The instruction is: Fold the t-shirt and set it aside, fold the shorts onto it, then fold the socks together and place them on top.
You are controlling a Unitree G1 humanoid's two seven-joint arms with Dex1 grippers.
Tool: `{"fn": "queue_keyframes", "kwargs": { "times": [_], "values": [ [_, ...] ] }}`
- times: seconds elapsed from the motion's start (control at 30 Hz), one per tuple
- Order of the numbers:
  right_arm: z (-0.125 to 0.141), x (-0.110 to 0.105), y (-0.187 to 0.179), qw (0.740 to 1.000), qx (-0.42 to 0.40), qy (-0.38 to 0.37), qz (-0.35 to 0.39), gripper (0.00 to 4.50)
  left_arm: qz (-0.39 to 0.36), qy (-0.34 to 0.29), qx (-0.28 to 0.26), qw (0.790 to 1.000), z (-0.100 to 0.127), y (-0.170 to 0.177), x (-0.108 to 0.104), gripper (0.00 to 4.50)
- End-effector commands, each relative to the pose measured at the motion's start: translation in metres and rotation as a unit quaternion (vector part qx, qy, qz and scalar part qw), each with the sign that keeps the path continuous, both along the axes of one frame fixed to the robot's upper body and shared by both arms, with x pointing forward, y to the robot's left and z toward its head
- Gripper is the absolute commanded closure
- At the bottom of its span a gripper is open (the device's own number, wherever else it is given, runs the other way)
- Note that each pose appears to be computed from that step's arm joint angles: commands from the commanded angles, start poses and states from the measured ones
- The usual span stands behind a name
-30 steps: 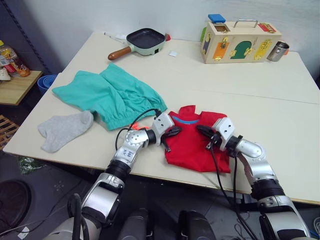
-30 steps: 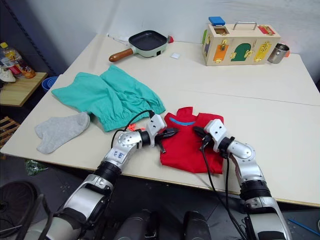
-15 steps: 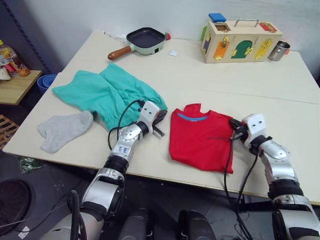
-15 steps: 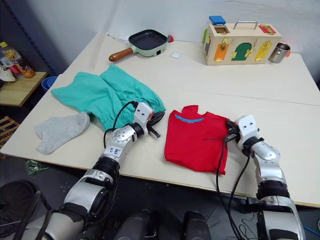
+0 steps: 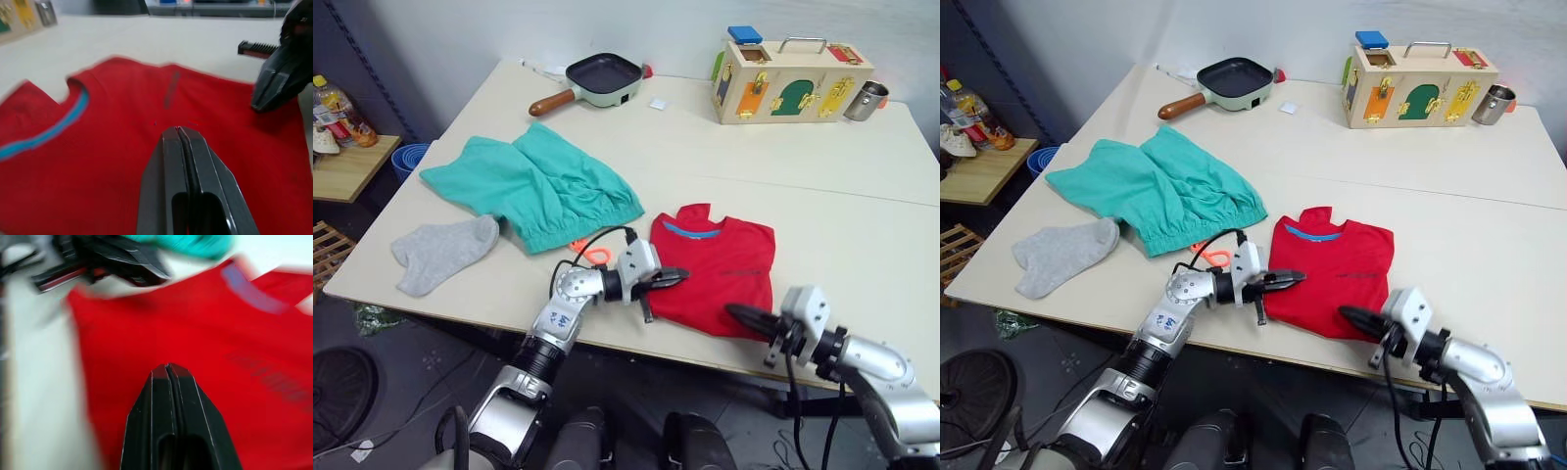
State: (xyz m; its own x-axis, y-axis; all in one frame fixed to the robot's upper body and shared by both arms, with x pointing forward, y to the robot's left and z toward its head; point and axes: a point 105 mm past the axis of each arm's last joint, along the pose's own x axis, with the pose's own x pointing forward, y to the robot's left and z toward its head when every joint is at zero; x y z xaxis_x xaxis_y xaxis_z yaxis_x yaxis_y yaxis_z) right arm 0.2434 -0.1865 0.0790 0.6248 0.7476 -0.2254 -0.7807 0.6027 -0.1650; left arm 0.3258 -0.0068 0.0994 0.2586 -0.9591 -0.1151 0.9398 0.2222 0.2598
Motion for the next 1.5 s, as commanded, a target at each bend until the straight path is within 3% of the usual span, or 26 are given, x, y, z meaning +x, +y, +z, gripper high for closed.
{"fn": "queue_keyframes", "kwargs": {
  "times": [0.03,0.3,0.5,0.63,0.67,0.77,0.9,1.0,1.13,1.23,1.43,1.5],
  "values": [
    [-0.001,0.002,-0.024,0.998,-0.019,-0.021,-0.062,4.50,0.032,0.006,0.027,0.999,-0.014,0.013,0.005,4.47],
    [-0.009,-0.008,-0.084,0.984,-0.010,-0.007,-0.178,4.50,0.065,0.006,0.041,0.997,-0.018,0.047,0.015,4.47],
    [0.013,-0.012,-0.079,0.985,0.071,0.007,-0.155,4.50,0.058,-0.025,-0.015,0.998,0.014,0.064,0.019,4.47],
    [0.040,-0.014,-0.073,0.983,0.125,0.052,-0.121,4.50,0.025,-0.039,-0.068,0.997,0.047,0.075,0.006,4.47],
    [0.045,-0.014,-0.072,0.982,0.137,0.060,-0.117,4.50,0.020,-0.038,-0.074,0.996,0.051,0.076,0.003,4.10],
    [0.064,-0.009,-0.074,0.983,0.113,0.121,-0.078,3.89,-0.022,-0.027,-0.061,0.998,0.062,0.085,-0.019,3.29],
    [0.072,0.017,-0.088,0.982,0.060,0.159,-0.085,2.57,-0.033,-0.022,-0.052,0.998,0.071,0.094,-0.035,2.06],
    [0.063,0.041,-0.104,0.975,-0.005,0.198,-0.106,1.49,-0.021,-0.005,-0.011,1.000,0.061,0.104,-0.041,1.11],
    [0.059,0.065,-0.109,0.963,-0.002,0.241,-0.118,0.15,-0.031,0.018,-0.027,0.999,0.064,0.109,-0.050,0.00],
    [0.053,0.074,-0.108,0.955,-0.018,0.276,-0.112,0.06,-0.051,0.021,-0.040,0.998,0.067,0.108,-0.058,0.00],
    [0.049,0.068,-0.080,0.927,0.004,0.372,-0.051,0.06,-0.070,0.010,-0.050,0.996,0.071,0.107,-0.064,0.00],
    [0.048,0.068,-0.068,0.920,0.008,0.390,-0.031,0.44,-0.071,0.004,-0.058,0.996,0.073,0.105,-0.065,0.00]
  ]
}}
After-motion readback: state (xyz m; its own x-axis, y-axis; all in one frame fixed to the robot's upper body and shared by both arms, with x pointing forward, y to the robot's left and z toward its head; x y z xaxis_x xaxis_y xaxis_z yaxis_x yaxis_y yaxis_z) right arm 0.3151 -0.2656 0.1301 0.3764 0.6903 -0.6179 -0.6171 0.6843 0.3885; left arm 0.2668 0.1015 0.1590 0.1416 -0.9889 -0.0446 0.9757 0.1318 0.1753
